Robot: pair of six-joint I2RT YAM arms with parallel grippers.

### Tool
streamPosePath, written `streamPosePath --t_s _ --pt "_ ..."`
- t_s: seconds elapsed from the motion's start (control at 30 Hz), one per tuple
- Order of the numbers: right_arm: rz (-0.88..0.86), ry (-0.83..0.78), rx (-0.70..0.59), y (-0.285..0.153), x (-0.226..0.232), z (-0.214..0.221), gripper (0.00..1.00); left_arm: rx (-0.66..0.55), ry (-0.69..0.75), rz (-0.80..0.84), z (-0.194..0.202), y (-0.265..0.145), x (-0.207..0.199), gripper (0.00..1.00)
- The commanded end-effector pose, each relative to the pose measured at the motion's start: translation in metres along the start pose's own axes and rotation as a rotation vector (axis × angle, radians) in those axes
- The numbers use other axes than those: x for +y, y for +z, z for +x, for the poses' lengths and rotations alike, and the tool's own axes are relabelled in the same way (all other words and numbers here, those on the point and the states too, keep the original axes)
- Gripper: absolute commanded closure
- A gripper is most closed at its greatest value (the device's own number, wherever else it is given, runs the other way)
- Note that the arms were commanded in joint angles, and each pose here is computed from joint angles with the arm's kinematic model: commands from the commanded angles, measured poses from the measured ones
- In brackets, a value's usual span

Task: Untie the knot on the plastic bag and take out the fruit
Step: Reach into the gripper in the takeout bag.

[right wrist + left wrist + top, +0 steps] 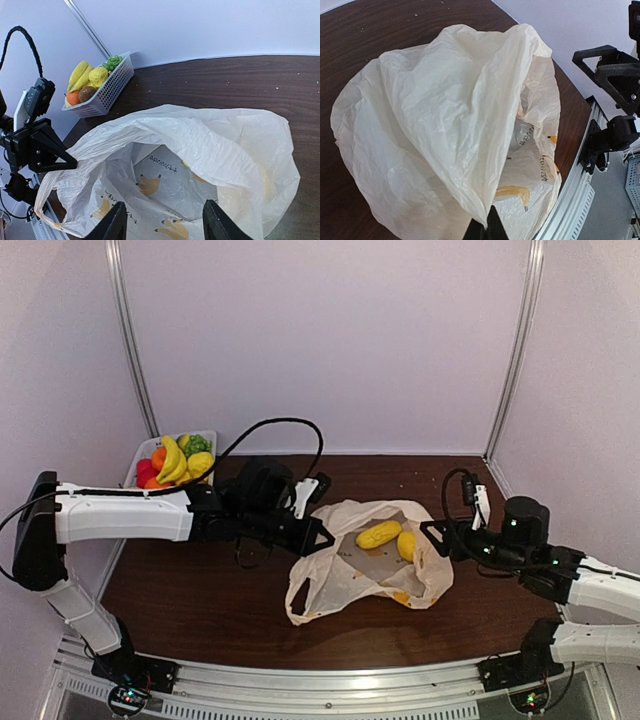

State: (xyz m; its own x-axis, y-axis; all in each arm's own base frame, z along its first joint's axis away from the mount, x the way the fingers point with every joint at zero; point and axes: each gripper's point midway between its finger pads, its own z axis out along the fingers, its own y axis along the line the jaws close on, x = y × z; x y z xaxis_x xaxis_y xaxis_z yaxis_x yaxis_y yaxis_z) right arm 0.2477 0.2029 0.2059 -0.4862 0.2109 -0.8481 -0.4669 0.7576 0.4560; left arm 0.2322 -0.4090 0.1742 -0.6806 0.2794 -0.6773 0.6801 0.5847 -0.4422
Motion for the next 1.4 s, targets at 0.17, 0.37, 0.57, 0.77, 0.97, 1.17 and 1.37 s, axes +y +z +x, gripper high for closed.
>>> streamPosePath --t_s 0.17,0.37,0.57,0.77,0.97,1.17,1.37 --pt "-0.105 0.005 0.058 0.024 0.027 0.03 0.52 -0.064 0.011 0.113 -0.023 -0.006 -0.025 1.0" --pt "-0.122 0.091 0.05 0.05 0.029 0.048 0.54 -0.058 0.029 0.144 -0.028 -0.01 -0.034 1.0" --pt "-0.019 0.142 0.061 0.082 0.014 0.059 0.54 -0.034 0.045 0.243 -0.026 -0.016 -0.054 1.0" --pt "0.149 0.173 0.094 0.106 -0.017 0.079 0.49 0.011 0.115 0.364 -0.01 -0.023 -0.091 1.0" --pt "0.208 0.174 0.127 0.126 -0.027 0.092 0.38 0.033 0.141 0.424 0.006 -0.023 -0.122 1.0" --pt "0.211 0.116 0.179 0.142 -0.025 0.105 0.27 0.045 0.123 0.419 0.017 -0.017 -0.118 1.0" --pt "0.263 -0.01 0.244 0.151 -0.017 0.118 0.18 0.036 0.113 0.364 0.017 -0.013 -0.108 1.0"
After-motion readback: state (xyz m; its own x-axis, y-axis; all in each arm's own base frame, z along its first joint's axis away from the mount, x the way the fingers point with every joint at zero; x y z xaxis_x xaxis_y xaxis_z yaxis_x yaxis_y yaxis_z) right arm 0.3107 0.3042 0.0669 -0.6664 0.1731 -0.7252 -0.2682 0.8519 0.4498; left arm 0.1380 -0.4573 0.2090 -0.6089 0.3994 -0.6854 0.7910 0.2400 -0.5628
